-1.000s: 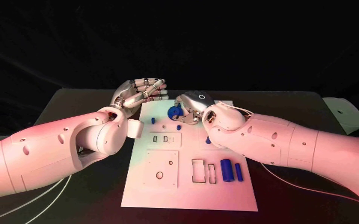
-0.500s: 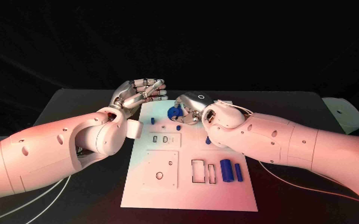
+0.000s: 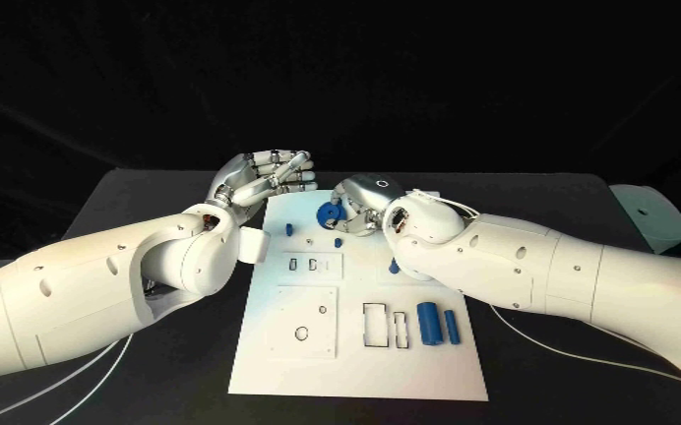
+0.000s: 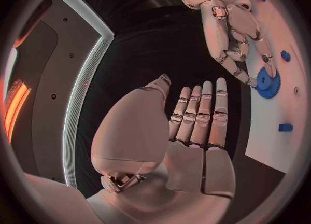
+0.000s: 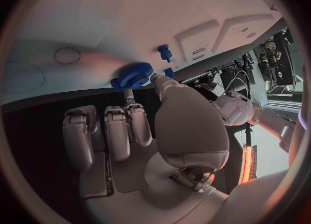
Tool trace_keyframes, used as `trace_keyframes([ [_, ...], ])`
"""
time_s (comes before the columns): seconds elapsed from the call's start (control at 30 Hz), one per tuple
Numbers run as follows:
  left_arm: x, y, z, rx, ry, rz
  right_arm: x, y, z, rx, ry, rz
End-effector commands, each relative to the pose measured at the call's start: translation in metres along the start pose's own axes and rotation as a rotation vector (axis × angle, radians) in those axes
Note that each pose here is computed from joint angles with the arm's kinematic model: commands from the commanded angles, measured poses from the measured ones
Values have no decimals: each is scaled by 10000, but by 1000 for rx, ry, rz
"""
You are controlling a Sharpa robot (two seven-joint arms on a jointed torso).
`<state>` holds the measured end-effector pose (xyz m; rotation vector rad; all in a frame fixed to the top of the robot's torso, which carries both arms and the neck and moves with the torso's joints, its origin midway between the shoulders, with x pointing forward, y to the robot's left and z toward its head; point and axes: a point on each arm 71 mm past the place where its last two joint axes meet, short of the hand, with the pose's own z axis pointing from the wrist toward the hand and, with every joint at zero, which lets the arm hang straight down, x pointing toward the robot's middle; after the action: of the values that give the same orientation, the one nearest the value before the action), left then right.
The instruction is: Assemble the parts on the task board
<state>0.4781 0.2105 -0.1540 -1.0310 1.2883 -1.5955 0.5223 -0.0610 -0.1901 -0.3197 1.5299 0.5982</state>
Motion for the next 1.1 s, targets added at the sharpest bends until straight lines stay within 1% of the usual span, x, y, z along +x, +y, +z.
trace_keyframes([
  [0.03,7,-11,4,6,2,-4,69,-62,-31,45,41,-6],
  [0.3,-4,-8,9,5,0,-2,56,-54,-42,41,25,3],
  [0.47,-10,-8,8,5,-2,-1,30,-67,-63,38,-3,9],
  [0.63,-22,-9,6,5,-4,0,-27,-105,-125,33,-42,17],
  [0.77,-40,-12,1,6,-8,2,-137,-172,-233,15,-92,47],
  [0.87,-62,-17,-8,8,-11,4,-297,-275,-358,-10,-144,112],
  [0.93,-82,-23,-17,10,-14,5,-441,-407,-466,-21,-168,178],
  [1.0,-97,-27,-25,11,-15,6,-547,-543,-564,-18,-176,234],
  [1.1,-110,-33,-34,13,-15,6,-652,-743,-706,-13,-173,308],
])
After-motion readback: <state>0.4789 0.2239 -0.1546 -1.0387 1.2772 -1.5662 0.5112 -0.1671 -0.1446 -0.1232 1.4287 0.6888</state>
